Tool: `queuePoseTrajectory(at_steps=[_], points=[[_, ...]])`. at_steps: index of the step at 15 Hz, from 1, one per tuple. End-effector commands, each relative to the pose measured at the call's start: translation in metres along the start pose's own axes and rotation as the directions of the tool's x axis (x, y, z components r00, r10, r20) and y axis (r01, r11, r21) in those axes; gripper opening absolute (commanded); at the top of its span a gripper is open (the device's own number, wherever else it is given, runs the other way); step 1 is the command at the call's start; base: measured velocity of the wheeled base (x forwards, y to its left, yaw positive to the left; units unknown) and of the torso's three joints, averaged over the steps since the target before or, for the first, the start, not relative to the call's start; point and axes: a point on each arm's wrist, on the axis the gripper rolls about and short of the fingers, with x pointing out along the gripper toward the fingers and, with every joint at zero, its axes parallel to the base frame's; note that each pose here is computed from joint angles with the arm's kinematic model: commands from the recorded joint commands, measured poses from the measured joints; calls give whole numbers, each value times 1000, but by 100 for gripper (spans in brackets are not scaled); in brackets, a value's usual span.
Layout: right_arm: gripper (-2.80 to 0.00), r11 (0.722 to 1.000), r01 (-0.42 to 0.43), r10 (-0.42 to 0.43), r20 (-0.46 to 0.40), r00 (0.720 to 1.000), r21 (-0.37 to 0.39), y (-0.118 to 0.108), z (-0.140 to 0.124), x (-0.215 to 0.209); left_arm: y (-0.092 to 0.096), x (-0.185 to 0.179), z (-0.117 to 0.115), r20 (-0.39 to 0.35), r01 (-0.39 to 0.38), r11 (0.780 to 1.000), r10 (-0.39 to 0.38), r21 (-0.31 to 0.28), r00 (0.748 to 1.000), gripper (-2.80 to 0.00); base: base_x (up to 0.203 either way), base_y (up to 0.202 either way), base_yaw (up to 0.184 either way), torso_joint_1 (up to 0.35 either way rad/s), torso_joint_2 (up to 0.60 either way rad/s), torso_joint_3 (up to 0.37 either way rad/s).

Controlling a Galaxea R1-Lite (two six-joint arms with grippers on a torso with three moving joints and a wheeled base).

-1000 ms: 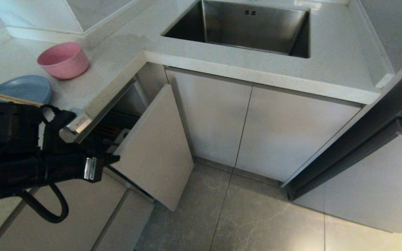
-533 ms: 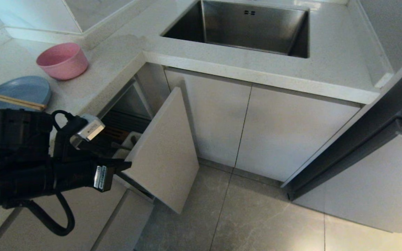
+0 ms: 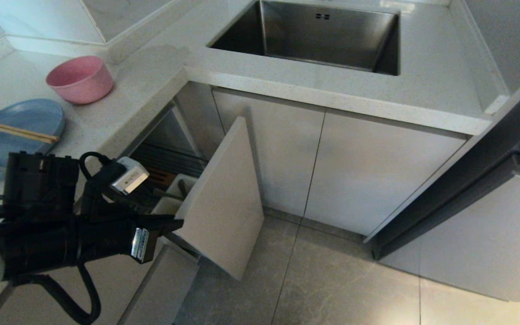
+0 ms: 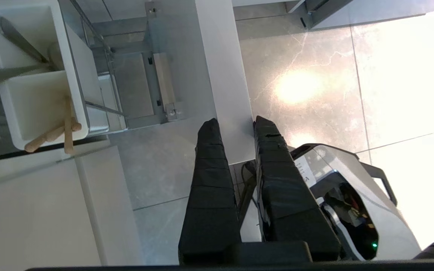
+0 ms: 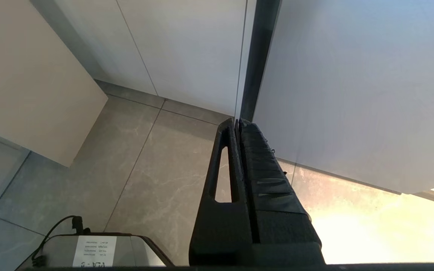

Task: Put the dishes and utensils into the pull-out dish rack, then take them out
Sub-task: Open the cupboard

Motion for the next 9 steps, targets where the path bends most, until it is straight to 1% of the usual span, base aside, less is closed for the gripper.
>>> queuePoseTrajectory(at_steps=[1, 5, 9], points=[[-280, 1000, 0, 0, -1, 1000, 0, 0, 0, 0, -7, 1, 2, 11, 31, 999, -32, 21, 999, -280, 0, 0, 0, 0, 0, 0], [-280, 1000, 0, 0, -1, 1000, 0, 0, 0, 0, -33, 5, 8, 16, 137, 987, -139, 88, 990, -280, 0, 0, 0, 0, 0, 0], [-280, 1000, 0, 0, -1, 1000, 0, 0, 0, 0, -52, 10, 10, 3, 211, 968, -213, 134, 977, -280, 0, 0, 0, 0, 0, 0]])
